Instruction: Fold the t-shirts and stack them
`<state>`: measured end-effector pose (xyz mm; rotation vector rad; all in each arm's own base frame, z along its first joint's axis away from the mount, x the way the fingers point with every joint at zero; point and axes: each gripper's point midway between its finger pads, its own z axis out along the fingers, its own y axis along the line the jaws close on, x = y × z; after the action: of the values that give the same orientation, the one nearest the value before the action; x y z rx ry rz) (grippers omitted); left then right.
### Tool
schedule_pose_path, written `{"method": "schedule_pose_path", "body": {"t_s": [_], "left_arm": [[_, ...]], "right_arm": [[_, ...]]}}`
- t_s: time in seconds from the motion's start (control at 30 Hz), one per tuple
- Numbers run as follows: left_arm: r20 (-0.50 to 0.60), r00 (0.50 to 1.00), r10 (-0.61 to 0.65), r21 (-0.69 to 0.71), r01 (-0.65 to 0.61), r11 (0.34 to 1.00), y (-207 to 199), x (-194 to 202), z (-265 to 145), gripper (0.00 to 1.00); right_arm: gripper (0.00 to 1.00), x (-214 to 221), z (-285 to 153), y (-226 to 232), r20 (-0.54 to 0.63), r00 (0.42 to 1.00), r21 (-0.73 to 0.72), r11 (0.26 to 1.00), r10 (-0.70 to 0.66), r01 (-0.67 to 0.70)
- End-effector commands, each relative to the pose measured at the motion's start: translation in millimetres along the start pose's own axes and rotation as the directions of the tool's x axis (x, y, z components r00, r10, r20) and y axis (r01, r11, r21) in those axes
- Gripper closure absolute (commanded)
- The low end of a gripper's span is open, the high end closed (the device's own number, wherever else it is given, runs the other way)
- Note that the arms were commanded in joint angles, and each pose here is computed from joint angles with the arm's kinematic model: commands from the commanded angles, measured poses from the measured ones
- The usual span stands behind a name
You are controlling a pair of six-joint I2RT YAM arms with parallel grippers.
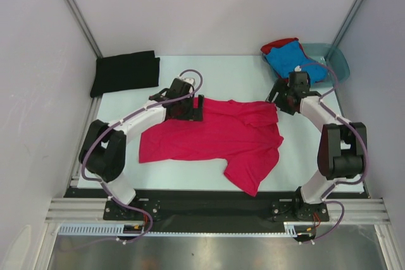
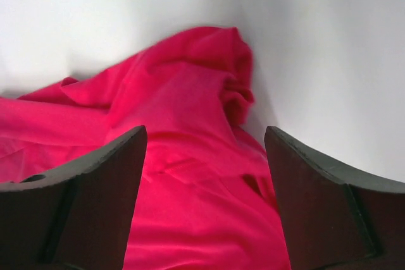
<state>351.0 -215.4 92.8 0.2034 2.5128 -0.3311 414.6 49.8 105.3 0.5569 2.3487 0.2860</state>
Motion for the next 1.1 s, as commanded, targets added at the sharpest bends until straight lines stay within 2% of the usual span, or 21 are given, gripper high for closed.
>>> {"method": "schedule_pose_path", "body": {"t_s": [0.0,0.2,0.47,0.53,0.67,0.77,0.83,0.97,1.07], "left_arm": [[0.020,1.000,0.016,0.070,-0.018,0.997,-19.2,-15.5,0.2,0.00],[0.000,1.000,0.028,0.051,-0.028,0.998,-16.4,-15.8,6.8,0.00],[-0.037,0.998,0.041,0.027,-0.040,0.999,-11.6,-9.1,16.6,0.00],[-0.040,0.998,0.042,0.029,-0.040,0.999,-12.0,-8.5,17.5,0.00],[-0.043,0.998,0.046,0.036,-0.045,0.998,-13.3,-8.6,19.1,0.00],[-0.047,0.998,0.046,0.038,-0.045,0.998,-13.6,-7.5,20.5,0.00],[-0.049,0.998,0.048,0.040,-0.046,0.998,-14.2,-6.6,20.6,0.00],[-0.055,0.997,0.049,0.038,-0.047,0.998,-13.1,-3.8,20.4,0.00],[-0.050,0.998,0.048,0.039,-0.046,0.998,-12.9,-5.1,20.1,0.00]], "right_arm": [[0.20,-26.4,7.6,29.0,0.010,1.000,-0.189,0.982,-0.006,0.008],[0.22,-30.9,35.2,23.0,-0.041,0.999,-0.209,0.977,0.029,-0.036],[0.37,-24.7,56.3,36.1,-0.124,0.991,-0.271,0.960,0.042,-0.075],[0.44,-26.7,58.3,37.4,-0.124,0.992,-0.275,0.959,0.040,-0.073],[0.48,-20.6,60.8,34.6,-0.162,0.986,-0.251,0.966,0.028,-0.069],[0.46,-15.8,56.2,32.0,-0.164,0.987,-0.223,0.974,0.000,-0.037],[0.35,-18.0,53.8,16.8,-0.133,0.991,-0.144,0.990,-0.016,-0.003],[0.30,-15.9,45.8,-1.1,-0.088,0.994,0.011,0.997,-0.069,0.070],[0.30,-12.2,43.9,-4.3,-0.096,0.993,0.014,0.997,-0.069,0.071]]}}
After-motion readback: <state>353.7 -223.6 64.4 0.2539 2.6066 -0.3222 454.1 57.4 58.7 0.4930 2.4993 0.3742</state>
